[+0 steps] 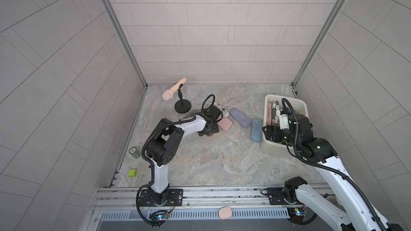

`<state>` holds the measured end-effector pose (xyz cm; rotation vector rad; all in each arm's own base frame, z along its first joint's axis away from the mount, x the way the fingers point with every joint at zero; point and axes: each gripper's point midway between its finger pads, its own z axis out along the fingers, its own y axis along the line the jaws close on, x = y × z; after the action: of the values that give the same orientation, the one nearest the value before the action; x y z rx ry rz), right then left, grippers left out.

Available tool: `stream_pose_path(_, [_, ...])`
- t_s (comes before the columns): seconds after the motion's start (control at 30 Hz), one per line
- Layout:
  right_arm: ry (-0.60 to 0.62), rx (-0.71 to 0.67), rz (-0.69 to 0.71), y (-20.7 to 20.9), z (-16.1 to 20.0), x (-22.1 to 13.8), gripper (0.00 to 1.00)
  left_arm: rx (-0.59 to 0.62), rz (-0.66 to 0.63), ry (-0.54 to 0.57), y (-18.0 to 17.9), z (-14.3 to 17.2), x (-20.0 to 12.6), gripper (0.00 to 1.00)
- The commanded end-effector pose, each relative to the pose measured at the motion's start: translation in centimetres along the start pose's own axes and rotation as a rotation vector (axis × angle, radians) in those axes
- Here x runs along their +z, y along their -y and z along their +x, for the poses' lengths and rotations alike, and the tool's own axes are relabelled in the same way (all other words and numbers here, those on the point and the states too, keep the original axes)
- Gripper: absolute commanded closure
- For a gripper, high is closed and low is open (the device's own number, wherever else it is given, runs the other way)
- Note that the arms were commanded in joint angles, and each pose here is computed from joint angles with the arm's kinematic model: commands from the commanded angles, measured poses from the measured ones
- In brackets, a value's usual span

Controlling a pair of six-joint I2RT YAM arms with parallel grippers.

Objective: Put the glasses cases into the storage boxes
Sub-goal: Pick up the glasses case at the center of the board.

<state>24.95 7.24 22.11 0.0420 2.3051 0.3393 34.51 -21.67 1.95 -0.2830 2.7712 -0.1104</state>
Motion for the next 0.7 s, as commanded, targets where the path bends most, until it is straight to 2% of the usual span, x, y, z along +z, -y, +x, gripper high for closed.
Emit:
stream_pose_path(0.0, [0.017, 0.003, -0.024, -0.6, -0.5, -0.2, 0.12, 0.029, 0.001, 0.006, -0.9, 0.4, -0.8, 0.30])
stream_pose_path(0.13, [0.023, 0.012, -0.032, -0.8, -0.7, -0.2, 0.13, 0.075, -0.017, 0.005, -1.9, 1.0, -1.1, 0.38])
stream_pose_path(0.2, [0.024, 0.014, -0.034, -0.9, -0.7, -0.1, 0.13, 0.103, -0.015, 0.015, -2.1, 0.9, -1.6, 0.38])
stream_pose_path(0.37, [0.023, 0.016, -0.037, -1.1, -0.7, -0.1, 0.13, 0.166, -0.020, 0.026, -1.8, 0.2, -2.4, 0.17])
stream_pose_path(0.43, [0.027, 0.017, -0.038, -1.2, -0.8, -0.1, 0.13, 0.205, -0.033, 0.012, -1.7, 0.0, -2.3, 0.13])
stream_pose_path(0.53, [0.027, 0.015, -0.038, -1.3, -0.8, -0.1, 0.13, 0.231, -0.066, 0.001, -1.7, -0.5, -2.0, 0.14])
stream_pose_path(0.67, [0.021, 0.013, -0.043, -1.6, -0.6, 0.0, 0.13, 0.227, -0.107, -0.006, -2.3, -1.0, -1.2, 0.21])
